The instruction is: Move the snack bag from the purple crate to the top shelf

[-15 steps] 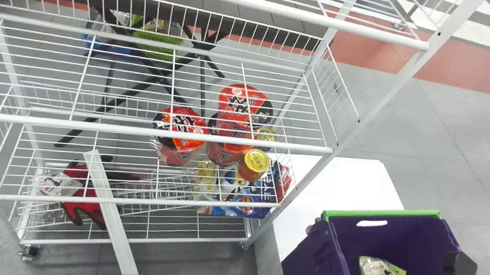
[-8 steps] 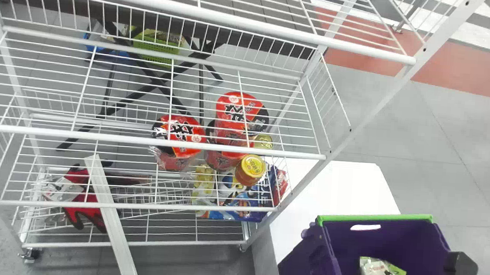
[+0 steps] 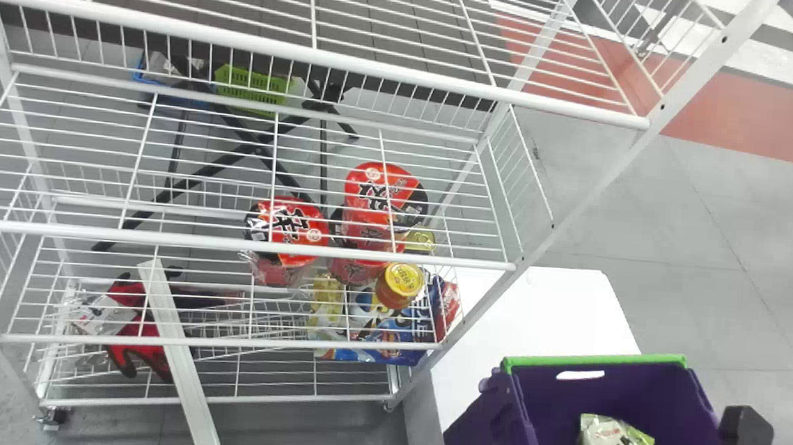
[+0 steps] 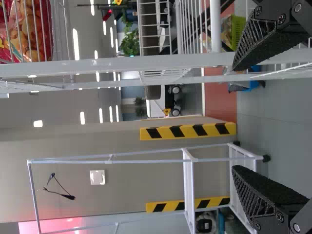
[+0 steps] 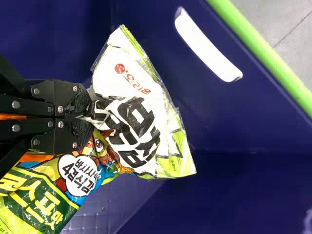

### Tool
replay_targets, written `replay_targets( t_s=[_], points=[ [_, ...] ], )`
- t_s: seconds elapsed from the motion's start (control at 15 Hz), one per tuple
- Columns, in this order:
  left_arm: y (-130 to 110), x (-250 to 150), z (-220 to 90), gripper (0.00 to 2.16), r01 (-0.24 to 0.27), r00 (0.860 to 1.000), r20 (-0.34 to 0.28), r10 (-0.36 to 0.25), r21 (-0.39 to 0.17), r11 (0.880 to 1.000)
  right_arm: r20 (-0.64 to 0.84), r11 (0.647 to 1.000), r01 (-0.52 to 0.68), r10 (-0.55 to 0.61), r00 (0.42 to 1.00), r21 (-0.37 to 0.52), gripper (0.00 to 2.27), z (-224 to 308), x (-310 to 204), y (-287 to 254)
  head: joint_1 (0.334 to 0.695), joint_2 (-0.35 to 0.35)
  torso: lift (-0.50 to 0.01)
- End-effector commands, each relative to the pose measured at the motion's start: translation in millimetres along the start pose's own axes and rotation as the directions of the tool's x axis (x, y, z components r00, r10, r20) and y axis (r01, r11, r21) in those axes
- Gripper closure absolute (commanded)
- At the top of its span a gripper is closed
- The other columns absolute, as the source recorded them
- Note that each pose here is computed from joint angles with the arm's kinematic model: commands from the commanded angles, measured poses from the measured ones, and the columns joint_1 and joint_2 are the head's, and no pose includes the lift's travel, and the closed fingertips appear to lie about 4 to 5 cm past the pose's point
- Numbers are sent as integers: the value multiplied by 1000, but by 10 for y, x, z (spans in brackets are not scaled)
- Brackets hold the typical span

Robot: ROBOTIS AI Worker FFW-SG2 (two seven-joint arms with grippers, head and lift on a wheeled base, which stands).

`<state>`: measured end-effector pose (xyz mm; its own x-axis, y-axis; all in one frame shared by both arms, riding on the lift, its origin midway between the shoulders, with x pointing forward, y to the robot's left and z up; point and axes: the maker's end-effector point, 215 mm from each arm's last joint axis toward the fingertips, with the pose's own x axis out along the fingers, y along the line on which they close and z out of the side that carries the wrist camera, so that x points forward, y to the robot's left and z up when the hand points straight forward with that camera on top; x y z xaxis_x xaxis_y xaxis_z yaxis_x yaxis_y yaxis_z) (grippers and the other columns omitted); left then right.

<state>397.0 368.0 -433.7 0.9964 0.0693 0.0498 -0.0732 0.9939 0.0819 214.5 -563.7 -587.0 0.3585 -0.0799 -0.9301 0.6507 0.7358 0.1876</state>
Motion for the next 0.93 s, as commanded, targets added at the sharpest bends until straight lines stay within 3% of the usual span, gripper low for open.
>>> replay_targets(
  t_s=[0.0, 0.87],
  points=[
    [9, -9, -11, 100, -1, 1000, -3, 1, 0, 1000, -1, 1000, 0, 0, 1000, 0, 1939, -1, -1, 1, 695, -350, -309],
    [-5, -35, -31, 100, -1, 1000, -6, 1, -3, 1000, 9, 1000, -16, 16, 1000, 2, 1939, 23, -25, 31, 695, -350, -258]
  ],
)
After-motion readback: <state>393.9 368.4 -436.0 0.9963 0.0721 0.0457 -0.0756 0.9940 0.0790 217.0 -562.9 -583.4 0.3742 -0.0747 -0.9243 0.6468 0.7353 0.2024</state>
